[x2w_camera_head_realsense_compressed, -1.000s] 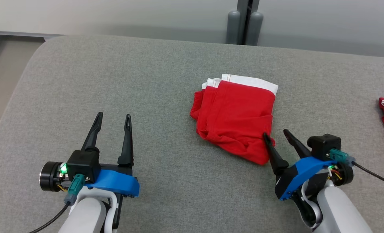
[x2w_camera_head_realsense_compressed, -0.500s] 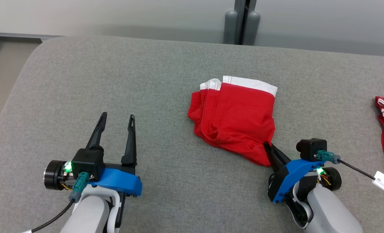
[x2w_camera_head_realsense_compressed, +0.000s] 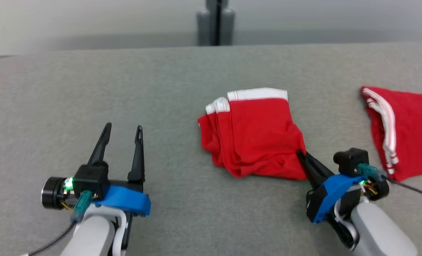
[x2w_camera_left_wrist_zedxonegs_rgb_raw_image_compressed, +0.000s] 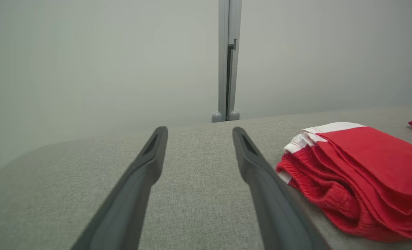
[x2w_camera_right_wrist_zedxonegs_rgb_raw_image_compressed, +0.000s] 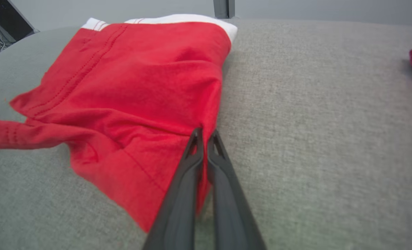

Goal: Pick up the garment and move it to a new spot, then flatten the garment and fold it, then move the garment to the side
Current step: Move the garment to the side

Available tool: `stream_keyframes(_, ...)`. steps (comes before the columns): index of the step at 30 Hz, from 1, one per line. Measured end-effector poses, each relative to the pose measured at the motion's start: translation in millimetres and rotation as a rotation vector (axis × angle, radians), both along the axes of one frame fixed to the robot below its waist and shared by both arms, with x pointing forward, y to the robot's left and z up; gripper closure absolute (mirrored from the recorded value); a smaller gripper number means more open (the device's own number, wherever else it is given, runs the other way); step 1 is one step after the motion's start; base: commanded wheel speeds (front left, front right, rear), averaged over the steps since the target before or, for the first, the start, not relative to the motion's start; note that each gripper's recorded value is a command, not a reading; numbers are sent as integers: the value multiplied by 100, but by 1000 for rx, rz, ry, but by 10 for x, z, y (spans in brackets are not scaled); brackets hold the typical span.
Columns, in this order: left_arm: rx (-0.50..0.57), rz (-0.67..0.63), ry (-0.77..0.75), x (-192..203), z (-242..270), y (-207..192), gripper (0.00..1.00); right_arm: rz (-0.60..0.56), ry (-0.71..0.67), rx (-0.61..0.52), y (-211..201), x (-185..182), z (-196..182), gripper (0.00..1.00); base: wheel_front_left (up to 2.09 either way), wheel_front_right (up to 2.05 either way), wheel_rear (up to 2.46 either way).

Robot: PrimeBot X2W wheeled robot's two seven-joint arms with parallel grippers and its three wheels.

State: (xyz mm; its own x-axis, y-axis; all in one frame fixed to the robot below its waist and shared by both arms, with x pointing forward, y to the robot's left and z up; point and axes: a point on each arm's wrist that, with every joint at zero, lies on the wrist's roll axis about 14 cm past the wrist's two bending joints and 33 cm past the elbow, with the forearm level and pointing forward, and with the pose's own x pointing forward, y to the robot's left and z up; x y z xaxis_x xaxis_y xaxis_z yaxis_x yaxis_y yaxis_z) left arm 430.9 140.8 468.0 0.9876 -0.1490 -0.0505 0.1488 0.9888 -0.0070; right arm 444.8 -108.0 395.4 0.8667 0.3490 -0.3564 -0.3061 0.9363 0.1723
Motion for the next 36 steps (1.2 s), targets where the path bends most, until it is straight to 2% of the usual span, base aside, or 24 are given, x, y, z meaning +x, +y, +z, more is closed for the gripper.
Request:
stream_keyframes(10, -40, -202, -4, 203, -18, -744, 0, -161, 6, -140, -1060, -316, 152, 100, 0, 0, 0)
stream_keyframes(14, -49, -263, -6, 266, -25, -971, 0, -206, 20, -181, -1339, -384, 179, 100, 0, 0, 0)
stream_keyframes(22, -51, -341, 21, 377, -184, -1201, 0, -264, -86, -303, -1878, 10, 564, 100, 0, 0, 0)
stream_keyframes(27, -52, -377, 22, 423, -240, -1299, 0, -362, -89, -373, -2362, 61, 688, 100, 0, 0, 0)
stream_keyframes(31, -52, -405, 26, 459, -294, -1380, 0, -479, -38, -384, -2734, -41, 621, 100, 0, 0, 0)
stream_keyframes(36, -56, -441, 17, 514, -309, -1486, 0, -615, 20, -333, -2984, -181, 419, 100, 0, 0, 0)
